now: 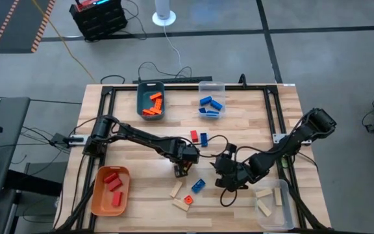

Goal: Sort blocks
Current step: Put the red block into the orange bin

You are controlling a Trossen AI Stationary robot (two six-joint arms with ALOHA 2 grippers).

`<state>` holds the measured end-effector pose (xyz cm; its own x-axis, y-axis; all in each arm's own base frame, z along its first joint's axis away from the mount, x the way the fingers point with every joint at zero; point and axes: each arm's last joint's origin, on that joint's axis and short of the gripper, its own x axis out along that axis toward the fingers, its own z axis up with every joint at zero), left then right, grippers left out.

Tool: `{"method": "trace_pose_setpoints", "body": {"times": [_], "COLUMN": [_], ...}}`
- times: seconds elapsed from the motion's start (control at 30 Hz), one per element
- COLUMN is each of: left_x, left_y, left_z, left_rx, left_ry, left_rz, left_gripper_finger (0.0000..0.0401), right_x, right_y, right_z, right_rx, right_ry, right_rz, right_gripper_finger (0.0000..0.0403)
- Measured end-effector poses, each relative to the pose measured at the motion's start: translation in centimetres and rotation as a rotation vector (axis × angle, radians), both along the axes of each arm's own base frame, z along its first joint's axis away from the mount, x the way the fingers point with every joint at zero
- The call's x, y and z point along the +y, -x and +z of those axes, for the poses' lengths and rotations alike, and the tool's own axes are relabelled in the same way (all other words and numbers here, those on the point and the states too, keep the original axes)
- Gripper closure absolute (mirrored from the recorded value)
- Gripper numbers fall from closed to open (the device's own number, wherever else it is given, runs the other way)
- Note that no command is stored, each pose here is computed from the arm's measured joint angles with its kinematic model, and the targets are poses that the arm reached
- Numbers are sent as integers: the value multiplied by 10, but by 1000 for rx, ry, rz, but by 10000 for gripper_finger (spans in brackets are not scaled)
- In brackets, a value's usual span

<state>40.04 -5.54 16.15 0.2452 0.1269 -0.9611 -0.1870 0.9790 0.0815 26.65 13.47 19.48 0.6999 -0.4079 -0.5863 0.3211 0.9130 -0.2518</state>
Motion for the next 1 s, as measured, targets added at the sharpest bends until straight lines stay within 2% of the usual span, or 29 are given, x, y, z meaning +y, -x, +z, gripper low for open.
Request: {"method": "trace_pose_setpoints", "body": {"times": [0.1,0.3,0.4,0.53,0.73,1.0], "left_x": [1,0,0,5,11,22], "left_y": [0,-4,-6,-6,-4,3], "left_z": [0,2,2,2,1,11], "left_rx": [8,-16,-27,-7,32,63], "left_ry": [-44,-96,-116,-126,-139,-131], "left_rz": [-52,-248,-316,-341,-378,-343], "left_gripper_finger": [182,271,272,271,241,270], "right_x": [0,3,4,2,-5,-9], "right_y": [0,0,1,-1,-4,-6], "right_z": [0,1,1,1,1,2], "right_rx": [-2,-15,-16,-12,-5,-4], "right_ry": [-1,-9,-9,-4,10,28], "right_rz": [0,7,13,8,-4,-12], "right_gripper_finger": [280,280,280,280,280,280]}}
